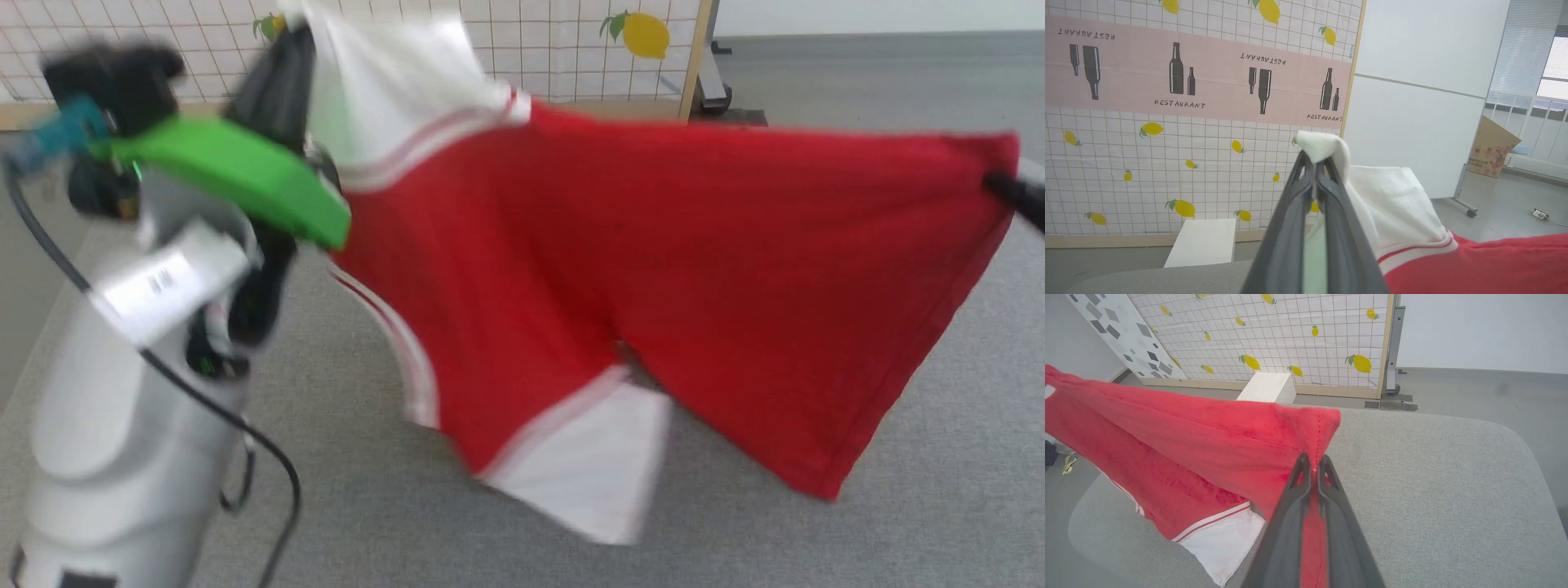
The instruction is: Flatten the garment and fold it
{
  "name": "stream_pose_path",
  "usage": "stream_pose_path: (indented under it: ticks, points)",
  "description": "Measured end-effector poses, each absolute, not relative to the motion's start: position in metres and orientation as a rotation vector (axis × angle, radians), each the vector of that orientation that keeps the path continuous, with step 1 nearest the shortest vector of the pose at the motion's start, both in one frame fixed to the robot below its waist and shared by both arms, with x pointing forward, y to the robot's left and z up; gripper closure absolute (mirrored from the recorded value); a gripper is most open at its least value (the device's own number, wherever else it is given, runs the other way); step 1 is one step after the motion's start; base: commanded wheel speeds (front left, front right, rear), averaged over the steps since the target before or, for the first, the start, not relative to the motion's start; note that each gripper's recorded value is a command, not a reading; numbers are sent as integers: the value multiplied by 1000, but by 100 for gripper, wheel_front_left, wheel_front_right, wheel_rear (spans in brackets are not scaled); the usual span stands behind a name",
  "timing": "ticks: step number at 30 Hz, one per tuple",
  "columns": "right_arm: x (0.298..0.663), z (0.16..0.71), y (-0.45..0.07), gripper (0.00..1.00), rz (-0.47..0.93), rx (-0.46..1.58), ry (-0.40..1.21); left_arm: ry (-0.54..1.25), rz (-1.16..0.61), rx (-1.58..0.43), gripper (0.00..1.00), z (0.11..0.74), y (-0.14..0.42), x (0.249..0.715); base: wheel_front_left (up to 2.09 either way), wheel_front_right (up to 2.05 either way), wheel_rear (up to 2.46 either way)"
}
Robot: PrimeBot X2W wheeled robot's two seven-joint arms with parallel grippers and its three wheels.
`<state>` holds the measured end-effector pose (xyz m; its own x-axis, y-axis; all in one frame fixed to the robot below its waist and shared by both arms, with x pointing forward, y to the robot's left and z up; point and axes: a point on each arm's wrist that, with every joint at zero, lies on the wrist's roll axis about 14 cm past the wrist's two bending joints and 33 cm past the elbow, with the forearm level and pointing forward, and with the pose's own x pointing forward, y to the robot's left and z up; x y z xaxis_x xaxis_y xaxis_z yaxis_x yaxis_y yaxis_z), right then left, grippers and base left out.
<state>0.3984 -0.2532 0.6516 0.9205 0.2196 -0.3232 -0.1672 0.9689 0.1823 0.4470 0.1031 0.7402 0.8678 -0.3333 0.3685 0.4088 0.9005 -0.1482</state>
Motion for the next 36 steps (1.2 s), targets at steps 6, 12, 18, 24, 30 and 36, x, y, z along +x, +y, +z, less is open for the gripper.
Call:
stream_pose_path:
  ticks: [6,12,18,24,30,36]
  points:
    - [405,685,-253,100,208,128,296,-430,-394,-141,100,788,104,457,0,0,0]
    - [419,690,-251,100,215,126,303,-417,-362,-100,100,798,110,481,0,0,0]
    - [449,694,-251,100,210,144,302,-362,-315,-49,100,792,117,520,0,0,0]
    - [503,716,-254,100,168,133,243,-376,-252,-15,100,806,126,568,0,0,0]
    - [565,733,-256,100,116,123,168,-437,-182,42,100,825,131,618,0,0,0]
    - [622,739,-257,100,63,133,70,-506,-122,78,100,827,134,662,0,0,0]
